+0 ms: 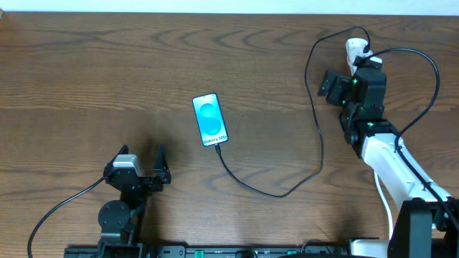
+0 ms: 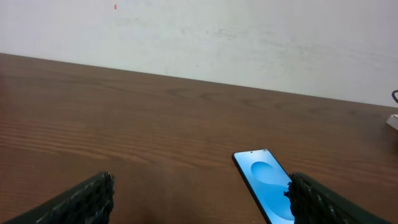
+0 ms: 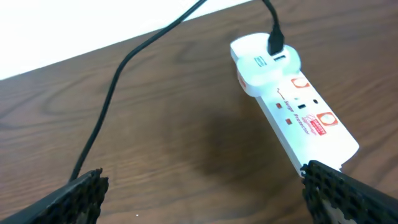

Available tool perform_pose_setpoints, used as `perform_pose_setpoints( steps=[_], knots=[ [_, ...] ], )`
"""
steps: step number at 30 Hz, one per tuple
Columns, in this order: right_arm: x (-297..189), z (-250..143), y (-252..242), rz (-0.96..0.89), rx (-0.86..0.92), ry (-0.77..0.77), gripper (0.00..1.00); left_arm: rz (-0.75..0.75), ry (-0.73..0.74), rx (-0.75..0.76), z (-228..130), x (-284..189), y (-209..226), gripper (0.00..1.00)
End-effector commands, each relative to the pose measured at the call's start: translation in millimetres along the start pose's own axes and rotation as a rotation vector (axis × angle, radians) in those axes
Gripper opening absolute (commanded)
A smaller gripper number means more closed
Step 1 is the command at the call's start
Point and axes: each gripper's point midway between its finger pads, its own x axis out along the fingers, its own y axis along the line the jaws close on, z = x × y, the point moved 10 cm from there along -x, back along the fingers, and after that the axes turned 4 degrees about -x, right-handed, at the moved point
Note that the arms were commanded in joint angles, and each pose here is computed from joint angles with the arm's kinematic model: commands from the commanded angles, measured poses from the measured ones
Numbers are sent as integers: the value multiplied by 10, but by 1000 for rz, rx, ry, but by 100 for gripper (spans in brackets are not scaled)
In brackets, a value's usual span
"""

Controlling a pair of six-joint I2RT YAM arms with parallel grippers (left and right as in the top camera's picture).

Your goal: Plug charger to phone and switch on socket

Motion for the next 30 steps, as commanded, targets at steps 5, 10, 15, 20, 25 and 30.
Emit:
perform_pose_setpoints(
  steps=[5, 10, 15, 20, 25, 30],
  knots=[
    [44, 30, 142, 35, -193, -51, 99, 1, 47, 14, -97, 5, 20, 89],
    [60, 120, 187, 59, -186, -124, 99, 1, 47, 14, -97, 5, 20, 89],
    [51, 184, 204, 72, -181, -168, 99, 1, 47, 14, -97, 5, 20, 89],
    [36, 205, 281, 156, -186, -184, 99, 1, 47, 14, -97, 5, 20, 89],
    [16, 212, 364, 267, -122, -180, 99, 1, 47, 14, -97, 5, 20, 89],
    [1, 253, 386, 292, -133, -210, 99, 1, 47, 14, -97, 5, 20, 89]
  ],
)
